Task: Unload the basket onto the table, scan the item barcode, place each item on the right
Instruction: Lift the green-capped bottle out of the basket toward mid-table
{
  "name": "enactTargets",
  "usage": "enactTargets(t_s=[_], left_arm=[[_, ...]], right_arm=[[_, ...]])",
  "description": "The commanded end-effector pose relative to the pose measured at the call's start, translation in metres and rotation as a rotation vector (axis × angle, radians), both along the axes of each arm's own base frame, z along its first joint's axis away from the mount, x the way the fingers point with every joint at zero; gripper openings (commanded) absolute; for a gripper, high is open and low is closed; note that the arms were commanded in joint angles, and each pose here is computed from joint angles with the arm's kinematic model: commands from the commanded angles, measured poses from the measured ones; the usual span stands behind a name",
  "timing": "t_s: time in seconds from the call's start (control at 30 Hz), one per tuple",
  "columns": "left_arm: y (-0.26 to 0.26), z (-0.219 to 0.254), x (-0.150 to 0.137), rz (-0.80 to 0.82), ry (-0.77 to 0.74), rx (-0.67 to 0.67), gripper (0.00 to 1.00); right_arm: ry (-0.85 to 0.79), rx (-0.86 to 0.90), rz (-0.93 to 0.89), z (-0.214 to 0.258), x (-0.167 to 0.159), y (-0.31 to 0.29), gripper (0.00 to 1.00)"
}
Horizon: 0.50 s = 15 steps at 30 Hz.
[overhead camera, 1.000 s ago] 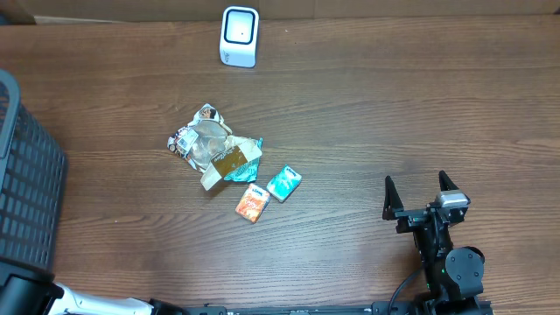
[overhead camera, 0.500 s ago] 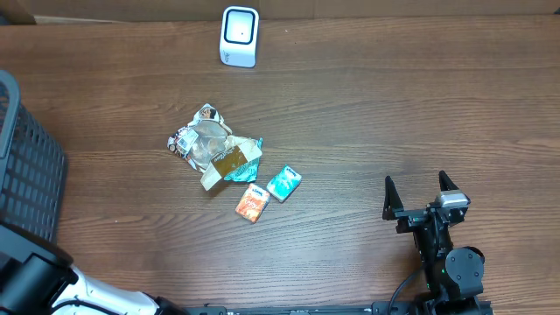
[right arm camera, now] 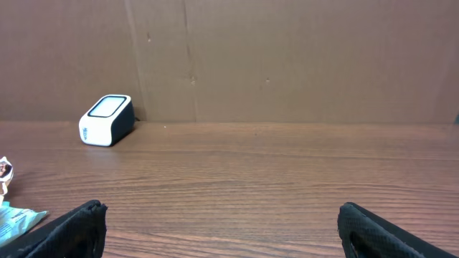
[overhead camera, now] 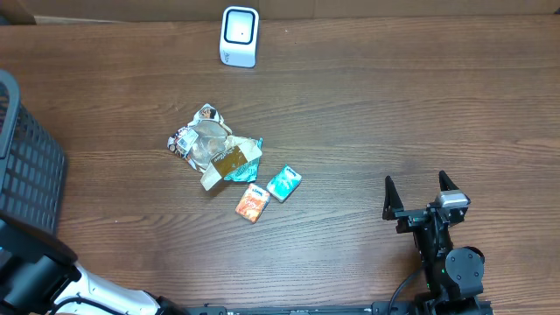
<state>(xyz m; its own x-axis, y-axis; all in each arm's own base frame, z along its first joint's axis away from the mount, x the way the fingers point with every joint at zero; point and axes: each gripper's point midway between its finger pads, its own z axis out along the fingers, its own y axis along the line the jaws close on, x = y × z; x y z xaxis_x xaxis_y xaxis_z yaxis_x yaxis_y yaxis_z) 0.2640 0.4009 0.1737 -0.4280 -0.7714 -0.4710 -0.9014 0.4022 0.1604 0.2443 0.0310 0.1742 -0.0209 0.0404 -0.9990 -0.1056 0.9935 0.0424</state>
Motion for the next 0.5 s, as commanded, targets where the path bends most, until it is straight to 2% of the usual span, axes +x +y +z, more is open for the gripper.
enactTargets(t_s=[0.0,0.03,0.17,0.2,0.37,0.47], left_arm=[[-0.004,0.101,0.015,-0.026,-0.213,0.133,0.54],[-0.013,0.134,0.023,-0.058,-0.311,0.150,0.53],[-0.051,0.205,0.038,-0.175,-0.545,0.163,0.52],[-0.076,0.233,0.042,-0.257,-0.640,0.156,0.53],[-0.147,0.281,0.040,-0.436,-0.784,0.120,0.53],[-0.192,0.293,0.037,-0.526,-0.807,0.079,0.53]], right_arm=[[-0.002,-0.004,0.003,-0.002,0.000,0.001,1.00],[-0.002,-0.004,0.003,-0.002,0.000,0.001,1.00],[-0.002,-0.004,0.003,-0.002,0.000,0.001,1.00],[-0.002,-0.004,0.003,-0.002,0.000,0.001,1.00],[-0.002,-0.005,0.003,-0.002,0.000,0.001,1.00],[-0.002,-0.005,0.003,-0.002,0.000,0.001,1.00]])
